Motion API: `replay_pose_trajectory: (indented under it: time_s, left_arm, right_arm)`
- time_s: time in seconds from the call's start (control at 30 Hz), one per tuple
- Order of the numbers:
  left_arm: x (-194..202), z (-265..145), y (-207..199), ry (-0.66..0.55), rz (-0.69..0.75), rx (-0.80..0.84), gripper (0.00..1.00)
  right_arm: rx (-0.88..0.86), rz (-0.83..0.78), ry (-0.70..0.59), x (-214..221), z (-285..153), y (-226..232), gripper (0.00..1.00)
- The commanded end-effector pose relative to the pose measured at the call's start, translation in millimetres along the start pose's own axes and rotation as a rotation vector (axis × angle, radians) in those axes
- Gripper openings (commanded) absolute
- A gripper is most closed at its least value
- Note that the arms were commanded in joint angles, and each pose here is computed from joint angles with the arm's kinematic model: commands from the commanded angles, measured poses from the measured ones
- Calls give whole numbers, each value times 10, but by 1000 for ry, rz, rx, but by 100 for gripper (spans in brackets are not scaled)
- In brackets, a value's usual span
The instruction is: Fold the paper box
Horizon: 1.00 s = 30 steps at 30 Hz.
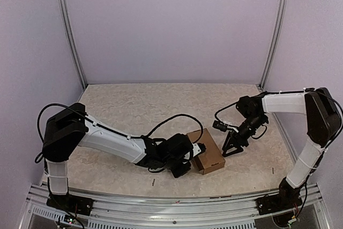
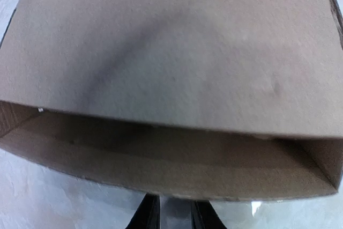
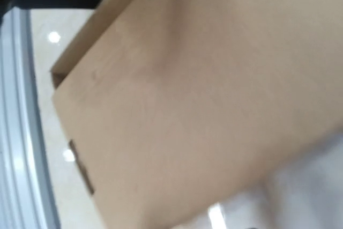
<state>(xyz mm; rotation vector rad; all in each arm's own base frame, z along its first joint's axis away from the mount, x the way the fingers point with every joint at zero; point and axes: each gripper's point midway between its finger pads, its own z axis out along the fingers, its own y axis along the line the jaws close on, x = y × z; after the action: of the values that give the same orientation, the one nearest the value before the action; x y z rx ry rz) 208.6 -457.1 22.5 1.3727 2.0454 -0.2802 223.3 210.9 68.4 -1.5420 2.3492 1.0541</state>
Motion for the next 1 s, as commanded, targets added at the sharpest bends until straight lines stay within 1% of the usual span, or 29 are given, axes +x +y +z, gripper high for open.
replay_pose_trajectory:
  time_s: [0.0, 0.07, 0.13, 0.2, 0.3, 0.37, 0.43, 0.47, 0.53, 0.63, 0.7, 0.77, 0.87, 0.97]
  left_arm:
    - [29, -205, -261, -1, 2, 67, 20]
    - [46, -188, -401, 14, 18, 105, 20]
    - [58, -154, -524, 32, 2, 135, 18]
    - [84, -95, -608, 49, 9, 153, 17]
    - [49, -64, -632, 49, 15, 159, 16]
    - [14, -50, -591, 39, 15, 151, 15]
    - [-31, -38, -541, 22, 16, 144, 15]
    - [-70, -34, -515, 10, 10, 144, 15]
    - [-168, -13, -486, -14, 49, 153, 15]
    - [-406, 29, -458, -48, 125, 159, 15]
    - [-609, 53, -450, -71, 172, 169, 14]
    - [-693, 131, -440, -71, 205, 176, 13]
    - [-651, 251, -406, -52, 230, 181, 13]
    - [-608, 267, -369, -34, 224, 184, 12]
  right_arm:
    - [-34, -34, -57, -72, -320, 137, 58]
    - [-29, -46, -58, -45, -392, 126, 60]
    - [9, -62, -42, 19, -442, 27, 58]
    - [89, -100, 6, 131, -444, -164, 50]
    - [241, -186, 105, 341, -386, -483, 37]
    - [263, -214, 120, 371, -321, -574, 27]
    - [224, -207, 108, 330, -220, -571, 22]
    - [192, -201, 99, 300, -157, -539, 21]
    - [131, -207, 101, 235, 8, -438, 20]
    - [79, -268, 126, 74, 263, -246, 19]
    - [41, -292, 122, -45, 366, -116, 19]
    - [-5, -297, 127, -85, 440, 8, 19]
    - [-9, -298, 138, -56, 464, 36, 19]
    - [19, -291, 137, -32, 460, 9, 19]
